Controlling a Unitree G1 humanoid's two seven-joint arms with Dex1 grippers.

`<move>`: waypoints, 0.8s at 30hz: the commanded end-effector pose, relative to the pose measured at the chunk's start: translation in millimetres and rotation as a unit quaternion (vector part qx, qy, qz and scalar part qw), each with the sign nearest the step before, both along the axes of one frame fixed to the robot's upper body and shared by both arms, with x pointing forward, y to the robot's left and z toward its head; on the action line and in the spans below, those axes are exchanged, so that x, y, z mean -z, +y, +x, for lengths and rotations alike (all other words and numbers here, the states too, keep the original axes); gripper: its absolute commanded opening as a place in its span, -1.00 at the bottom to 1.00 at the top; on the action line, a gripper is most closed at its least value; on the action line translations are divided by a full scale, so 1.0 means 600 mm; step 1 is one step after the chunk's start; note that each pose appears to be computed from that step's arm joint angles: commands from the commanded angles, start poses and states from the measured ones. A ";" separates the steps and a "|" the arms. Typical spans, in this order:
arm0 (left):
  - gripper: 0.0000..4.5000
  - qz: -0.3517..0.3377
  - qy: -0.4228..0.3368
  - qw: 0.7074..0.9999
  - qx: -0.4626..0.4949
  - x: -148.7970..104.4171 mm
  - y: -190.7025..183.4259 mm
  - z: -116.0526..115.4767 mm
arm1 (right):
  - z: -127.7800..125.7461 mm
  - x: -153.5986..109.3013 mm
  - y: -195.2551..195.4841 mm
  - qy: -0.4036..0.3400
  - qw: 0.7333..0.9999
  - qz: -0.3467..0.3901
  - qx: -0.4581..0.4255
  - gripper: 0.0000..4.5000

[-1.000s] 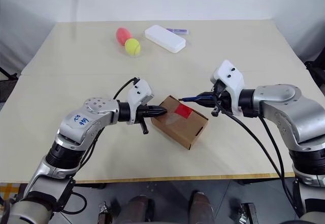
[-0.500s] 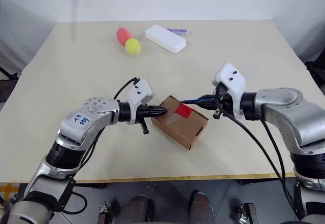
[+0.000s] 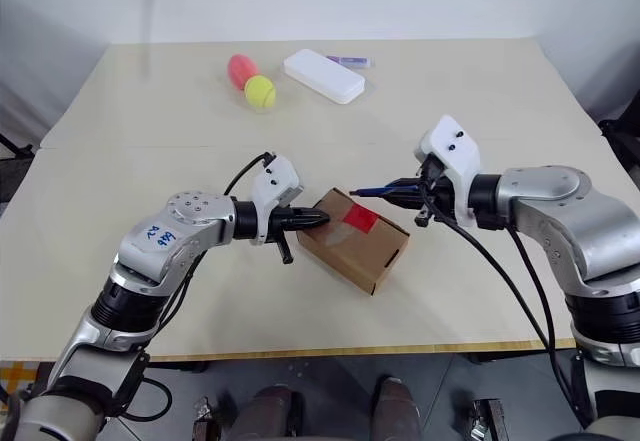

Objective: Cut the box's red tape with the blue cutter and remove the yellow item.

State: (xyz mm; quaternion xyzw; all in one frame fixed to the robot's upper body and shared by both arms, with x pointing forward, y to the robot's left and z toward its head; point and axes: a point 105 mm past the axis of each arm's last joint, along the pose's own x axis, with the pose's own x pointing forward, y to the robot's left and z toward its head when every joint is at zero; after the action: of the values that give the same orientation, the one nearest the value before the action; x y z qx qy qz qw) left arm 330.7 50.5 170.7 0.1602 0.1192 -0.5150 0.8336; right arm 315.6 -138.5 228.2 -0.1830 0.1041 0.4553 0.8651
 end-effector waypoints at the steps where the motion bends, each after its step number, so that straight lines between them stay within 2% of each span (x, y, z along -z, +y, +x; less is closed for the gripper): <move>1: -0.99 0.013 -0.006 1.000 -0.006 0.003 0.001 0.001 | -0.001 -0.025 0.009 -0.030 0.999 0.006 -0.014 -0.94; 18: -0.99 0.013 -0.008 1.000 -0.008 0.003 0.003 -0.001 | 0.014 -0.004 0.005 -0.022 1.000 -0.005 -0.004 -0.94; 24: -0.99 0.014 -0.008 1.000 -0.010 0.002 0.004 0.000 | 0.000 -0.009 0.005 -0.022 1.000 -0.010 -0.016 -0.94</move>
State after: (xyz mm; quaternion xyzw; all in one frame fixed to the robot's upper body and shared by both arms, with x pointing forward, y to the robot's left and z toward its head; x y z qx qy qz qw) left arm 330.9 50.7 170.8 0.1608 0.1191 -0.5128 0.8348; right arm 321.9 -133.6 223.9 -0.1890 0.1003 0.4642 0.8595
